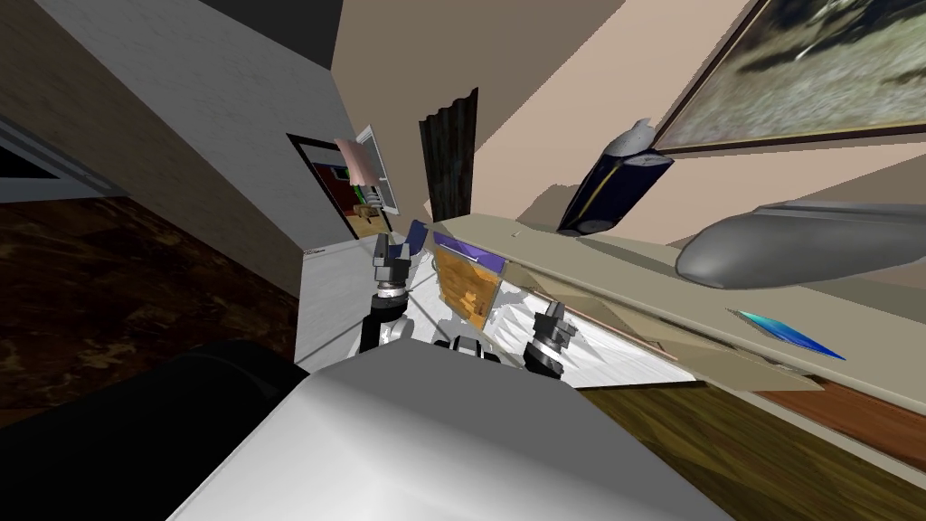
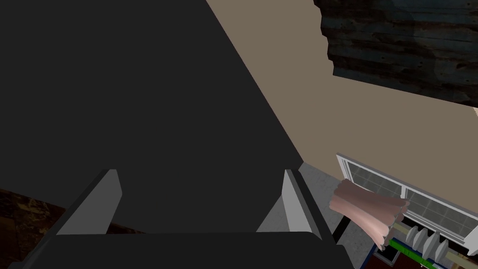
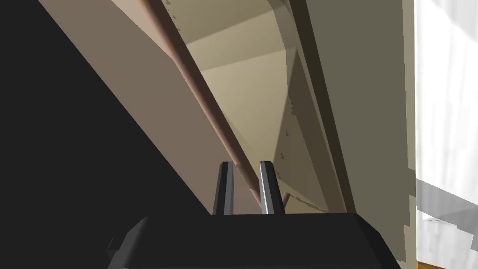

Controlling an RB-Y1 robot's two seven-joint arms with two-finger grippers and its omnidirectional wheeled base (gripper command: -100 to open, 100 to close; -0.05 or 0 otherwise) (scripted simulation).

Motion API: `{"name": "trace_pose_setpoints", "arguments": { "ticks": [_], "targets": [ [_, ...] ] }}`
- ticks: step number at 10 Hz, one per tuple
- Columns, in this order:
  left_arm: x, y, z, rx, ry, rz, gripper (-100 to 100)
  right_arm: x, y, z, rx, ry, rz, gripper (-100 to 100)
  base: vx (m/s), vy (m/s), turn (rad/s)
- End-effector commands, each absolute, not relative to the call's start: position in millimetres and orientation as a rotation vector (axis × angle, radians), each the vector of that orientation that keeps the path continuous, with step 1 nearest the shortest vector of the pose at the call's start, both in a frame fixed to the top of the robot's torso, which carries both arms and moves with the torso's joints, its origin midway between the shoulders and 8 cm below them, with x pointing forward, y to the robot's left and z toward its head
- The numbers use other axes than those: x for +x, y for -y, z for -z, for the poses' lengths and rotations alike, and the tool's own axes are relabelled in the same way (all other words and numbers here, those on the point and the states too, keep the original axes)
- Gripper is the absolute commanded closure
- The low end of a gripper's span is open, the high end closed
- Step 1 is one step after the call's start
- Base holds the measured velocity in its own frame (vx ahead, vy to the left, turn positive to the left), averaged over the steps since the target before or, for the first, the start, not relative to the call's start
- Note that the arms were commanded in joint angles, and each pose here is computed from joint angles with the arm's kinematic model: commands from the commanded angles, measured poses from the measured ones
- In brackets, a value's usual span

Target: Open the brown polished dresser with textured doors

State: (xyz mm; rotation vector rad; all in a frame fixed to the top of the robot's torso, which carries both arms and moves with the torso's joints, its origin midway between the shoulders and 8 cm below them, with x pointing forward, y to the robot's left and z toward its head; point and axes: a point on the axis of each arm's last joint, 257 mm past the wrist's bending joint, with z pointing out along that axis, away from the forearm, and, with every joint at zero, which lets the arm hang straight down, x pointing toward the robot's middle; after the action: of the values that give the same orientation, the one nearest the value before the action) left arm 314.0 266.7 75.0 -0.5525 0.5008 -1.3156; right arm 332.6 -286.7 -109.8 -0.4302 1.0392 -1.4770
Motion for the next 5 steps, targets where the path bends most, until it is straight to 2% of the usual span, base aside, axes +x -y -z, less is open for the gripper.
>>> {"name": "trace_pose_setpoints", "arguments": {
  "ticks": [1, 5],
  "targets": [
    [314.1, -266.7, -75.0, -0.552, -0.501, 1.316, 0, 361.2, 235.4, 118.5, -0.623, -0.927, 1.493, 100, -0.102, 0.013, 0.047],
    [314.0, -266.7, -75.0, -0.552, -0.501, 1.316, 0, 375.0, 195.9, 129.1, -0.857, -0.778, 1.578, 100, 0.010, 0.010, 0.000]
  ]
}}
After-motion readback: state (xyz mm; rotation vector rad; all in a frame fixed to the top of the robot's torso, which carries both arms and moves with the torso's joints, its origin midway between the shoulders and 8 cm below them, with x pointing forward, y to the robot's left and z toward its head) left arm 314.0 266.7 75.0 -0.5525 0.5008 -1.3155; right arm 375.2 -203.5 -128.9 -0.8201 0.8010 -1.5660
